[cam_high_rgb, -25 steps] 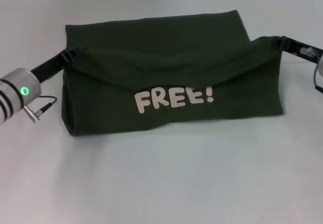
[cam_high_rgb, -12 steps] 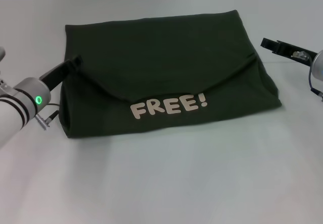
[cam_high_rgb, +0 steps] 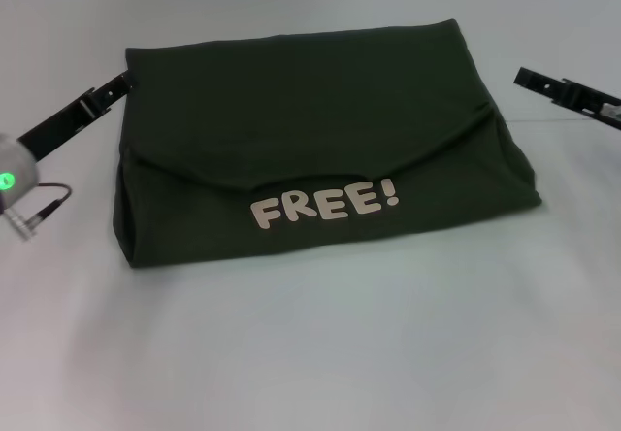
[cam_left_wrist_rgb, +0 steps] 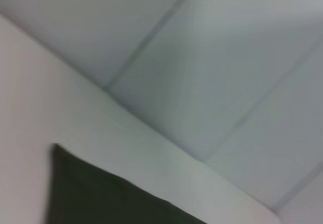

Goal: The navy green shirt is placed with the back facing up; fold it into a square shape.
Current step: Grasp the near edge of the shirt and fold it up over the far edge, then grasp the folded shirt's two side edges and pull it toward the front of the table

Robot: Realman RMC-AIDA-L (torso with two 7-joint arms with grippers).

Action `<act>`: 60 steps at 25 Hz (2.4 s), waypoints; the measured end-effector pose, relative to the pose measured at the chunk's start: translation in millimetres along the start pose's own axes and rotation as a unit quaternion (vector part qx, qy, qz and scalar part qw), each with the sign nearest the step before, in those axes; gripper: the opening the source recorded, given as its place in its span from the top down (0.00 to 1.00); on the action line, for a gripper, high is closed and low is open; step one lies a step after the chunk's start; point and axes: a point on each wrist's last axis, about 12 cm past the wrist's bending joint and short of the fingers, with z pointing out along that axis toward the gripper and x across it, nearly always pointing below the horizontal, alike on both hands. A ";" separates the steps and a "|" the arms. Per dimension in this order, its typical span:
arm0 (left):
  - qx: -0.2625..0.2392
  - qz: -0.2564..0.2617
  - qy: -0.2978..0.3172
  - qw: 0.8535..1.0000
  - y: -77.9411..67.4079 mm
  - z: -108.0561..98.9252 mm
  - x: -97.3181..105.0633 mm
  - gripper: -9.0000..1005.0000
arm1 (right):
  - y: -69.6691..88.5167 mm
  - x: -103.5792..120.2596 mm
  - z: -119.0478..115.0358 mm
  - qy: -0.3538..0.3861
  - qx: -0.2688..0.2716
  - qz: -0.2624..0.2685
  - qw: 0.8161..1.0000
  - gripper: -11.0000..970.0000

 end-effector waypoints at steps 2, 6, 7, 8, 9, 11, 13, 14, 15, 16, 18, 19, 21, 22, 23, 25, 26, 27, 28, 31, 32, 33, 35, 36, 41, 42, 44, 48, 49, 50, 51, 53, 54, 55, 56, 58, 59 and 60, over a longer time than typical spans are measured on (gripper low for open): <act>0.031 0.008 0.023 0.999 1.7 -12.6 -4.1 0.26 | -6.6 -1.8 -13.0 -0.003 -0.027 0.001 1.000 0.14; 0.049 0.007 0.099 0.994 5.2 -30.2 1.3 0.17 | -15.8 -3.5 -38.9 0.012 -0.088 0.004 0.996 0.07; 0.046 0.007 0.116 0.992 6.7 -32.8 3.3 0.15 | -17.0 -3.3 -42.9 0.019 -0.098 0.006 0.995 0.07; 0.040 0.008 0.136 0.990 8.6 -35.2 5.5 0.13 | -19.4 -3.4 -48.7 0.029 -0.108 0.007 0.994 0.07; 0.035 0.009 0.151 0.988 9.8 -36.5 7.3 0.11 | -20.7 -2.9 -52.0 0.037 -0.114 0.008 0.993 0.07; 0.024 0.015 0.192 0.981 12.3 -39.7 11.5 0.11 | -25.8 -1.7 -60.4 0.056 -0.121 0.009 0.991 0.07; 0.015 0.021 0.223 0.974 13.6 -41.6 15.3 0.11 | -29.8 -0.1 -65.5 0.066 -0.120 0.008 0.991 0.07; 0.015 0.021 0.223 0.974 13.6 -41.6 15.3 0.11 | -31.3 1.2 -67.3 0.069 -0.119 0.009 0.990 0.07; 0.009 0.022 0.236 0.971 14.8 -42.6 17.1 0.11 | -32.8 2.5 -68.7 0.072 -0.117 0.009 0.990 0.07; 0.008 0.022 0.237 0.971 14.9 -42.6 17.2 0.11 | -34.0 3.9 -69.8 0.074 -0.115 0.009 0.990 0.07; 0.006 0.019 0.238 0.971 15.3 -42.8 17.3 0.11 | -35.7 5.7 -71.5 0.077 -0.112 0.009 0.991 0.07; 0.005 0.018 0.238 0.971 15.4 -42.8 17.4 0.11 | -36.4 6.3 -72.1 0.077 -0.111 0.010 0.991 0.07; 0.003 0.017 0.239 0.971 15.9 -42.8 18.0 0.11 | -36.8 6.5 -72.6 0.078 -0.111 0.009 0.991 0.07; 0.001 0.018 0.240 0.971 16.4 -42.9 18.5 0.11 | -36.9 6.6 -72.9 0.078 -0.112 0.009 0.991 0.07; -0.001 0.019 0.241 0.970 17.0 -42.9 18.8 0.11 | -37.1 6.7 -73.2 0.078 -0.111 0.009 0.991 0.07; -0.007 0.023 0.244 0.970 17.9 -42.5 20.3 0.11 | -37.5 7.1 -73.7 0.079 -0.111 0.010 0.991 0.08; -0.010 0.025 0.244 0.969 18.3 -42.0 21.1 0.11 | -37.8 7.4 -74.0 0.079 -0.111 0.010 0.991 0.08; -0.015 0.028 0.244 0.969 18.8 -41.1 22.0 0.11 | -37.9 7.6 -74.2 0.079 -0.111 0.010 0.991 0.08; -0.018 0.030 0.245 0.969 19.1 -40.6 22.8 0.11 | -38.1 7.8 -74.5 0.079 -0.111 0.011 0.991 0.08; -0.021 0.034 0.249 0.968 19.1 -38.9 26.9 0.11 | -38.5 8.5 -75.1 0.080 -0.111 0.012 0.991 0.08; -0.020 0.034 0.251 0.967 18.6 -38.2 28.3 0.11 | -38.6 8.7 -75.2 0.080 -0.110 0.012 0.991 0.08; -0.021 0.035 0.252 0.967 18.1 -37.3 29.2 0.11 | -38.8 8.9 -75.4 0.080 -0.110 0.013 0.991 0.08; -0.020 0.039 0.258 0.965 16.3 -34.9 32.1 0.11 | -38.8 9.0 -75.5 0.080 -0.110 0.013 0.991 0.08; -0.019 0.039 0.260 0.965 15.3 -34.0 33.4 0.11 | -38.8 9.1 -75.6 0.080 -0.110 0.013 0.991 0.08; -0.014 0.042 0.267 0.963 11.9 -30.9 36.3 0.11 | -39.2 9.5 -76.0 0.081 -0.110 0.014 0.991 0.08; -0.014 0.042 0.268 0.963 11.6 -30.5 36.5 0.11 | -39.2 9.5 -76.1 0.081 -0.110 0.014 0.991 0.08; -0.012 0.043 0.270 0.962 10.6 -29.8 37.0 0.11 | -39.2 9.5 -76.1 0.081 -0.110 0.014 0.991 0.08; -0.012 0.051 0.275 0.960 8.9 -27.9 37.5 0.11 | -39.6 9.5 -76.0 0.080 -0.108 0.014 0.991 0.08; -0.013 0.053 0.275 0.960 8.9 -27.5 37.4 0.11 | -39.7 9.5 -76.0 0.080 -0.108 0.014 0.991 0.08; -0.015 0.055 0.275 0.960 9.1 -27.0 37.4 0.11 | -39.7 9.5 -76.0 0.080 -0.108 0.014 0.991 0.08; -0.017 0.057 0.275 0.960 9.4 -26.7 37.4 0.12 | -39.7 9.5 -76.0 0.080 -0.108 0.014 0.991 0.08; -0.021 0.060 0.274 0.960 9.9 -26.1 37.6 0.14 | -39.6 9.5 -76.0 0.080 -0.108 0.014 0.991 0.08; -0.022 0.060 0.274 0.960 10.1 -25.9 37.7 0.15 | -39.5 9.5 -76.0 0.080 -0.109 0.014 0.991 0.08; -0.023 0.061 0.273 0.960 10.2 -25.9 37.7 0.15 | -39.3 9.5 -76.1 0.081 -0.109 0.015 0.991 0.08; -0.023 0.061 0.273 0.960 10.3 -25.8 37.6 0.19 | -39.2 9.6 -76.1 0.081 -0.110 0.016 0.991 0.08; -0.024 0.062 0.273 0.960 10.4 -25.8 37.4 0.25 | -39.2 9.6 -76.1 0.081 -0.110 0.016 0.991 0.08; -0.024 0.063 0.272 0.960 10.5 -25.7 37.2 0.29 | -39.2 9.6 -76.1 0.081 -0.110 0.016 0.991 0.08; -0.024 0.063 0.272 0.960 10.6 -25.7 37.1 0.32 | -39.2 9.6 -76.1 0.081 -0.110 0.016 0.991 0.08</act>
